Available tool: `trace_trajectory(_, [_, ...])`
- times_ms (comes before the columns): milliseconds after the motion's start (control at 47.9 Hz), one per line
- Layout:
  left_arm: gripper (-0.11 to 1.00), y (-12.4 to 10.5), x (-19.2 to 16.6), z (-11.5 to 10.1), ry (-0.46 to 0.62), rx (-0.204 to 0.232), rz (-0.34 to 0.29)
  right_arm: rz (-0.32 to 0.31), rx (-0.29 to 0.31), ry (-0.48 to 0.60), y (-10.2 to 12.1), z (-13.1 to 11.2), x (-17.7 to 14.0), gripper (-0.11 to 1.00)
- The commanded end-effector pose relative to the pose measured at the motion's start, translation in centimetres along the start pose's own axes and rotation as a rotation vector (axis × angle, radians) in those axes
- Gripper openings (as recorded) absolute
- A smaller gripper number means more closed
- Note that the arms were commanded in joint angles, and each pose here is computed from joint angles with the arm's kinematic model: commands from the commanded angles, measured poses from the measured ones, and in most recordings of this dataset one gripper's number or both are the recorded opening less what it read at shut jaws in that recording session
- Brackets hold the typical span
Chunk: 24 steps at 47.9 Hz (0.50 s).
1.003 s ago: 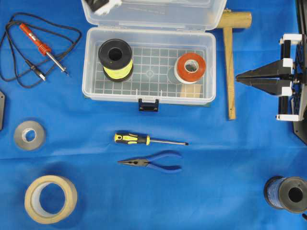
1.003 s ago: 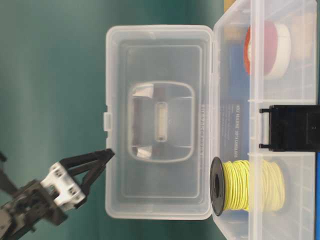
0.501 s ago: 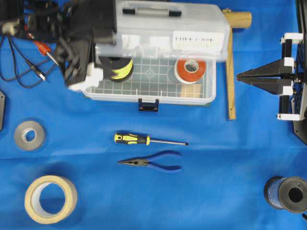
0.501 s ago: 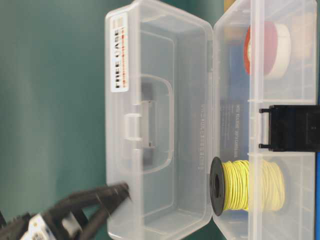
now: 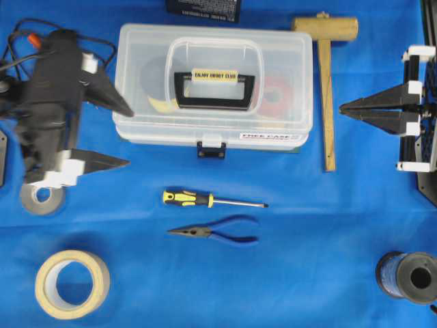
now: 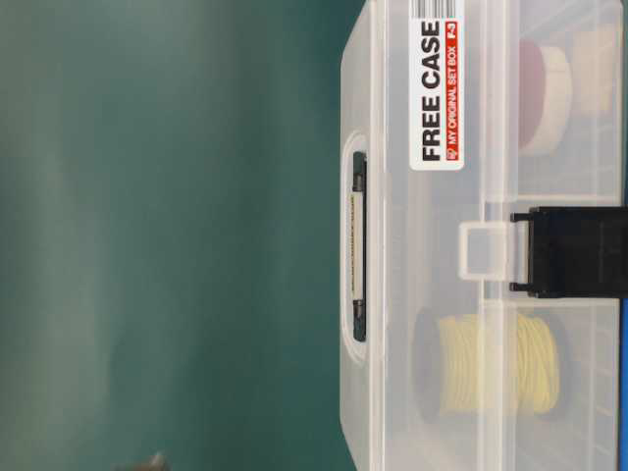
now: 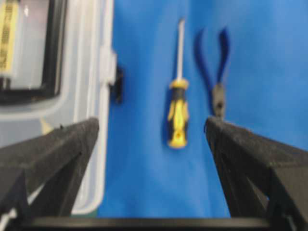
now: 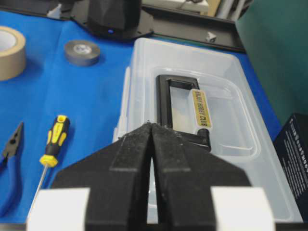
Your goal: Close the tool box with the left arm.
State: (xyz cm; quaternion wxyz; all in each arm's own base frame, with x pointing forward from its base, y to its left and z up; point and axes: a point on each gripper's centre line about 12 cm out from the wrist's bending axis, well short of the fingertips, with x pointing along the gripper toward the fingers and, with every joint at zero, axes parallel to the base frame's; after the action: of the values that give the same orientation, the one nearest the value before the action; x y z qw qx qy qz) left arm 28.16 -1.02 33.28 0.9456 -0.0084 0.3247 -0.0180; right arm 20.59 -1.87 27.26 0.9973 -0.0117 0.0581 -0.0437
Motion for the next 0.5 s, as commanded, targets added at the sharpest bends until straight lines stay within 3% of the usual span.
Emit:
trace_trajectory(0, [0.89, -0.5, -2.2, 0.2, -0.139, 0.01, -0.017, 0.0, 0.0, -0.026, 0.0, 0.9, 0.1, 0.0])
trace_trajectory(230, [0.89, -0.5, -5.2, -3.7, -0.426, 0.028, -0.024, -0.002, 0.003, -0.032, -0.1, 1.0, 0.1, 0.0])
trace_trajectory(480, [0.89, -0.2, -5.9, -9.7, -0.572, 0.024, -0.023, -0.002, 0.003, -0.035, -0.1, 1.0, 0.1, 0.0])
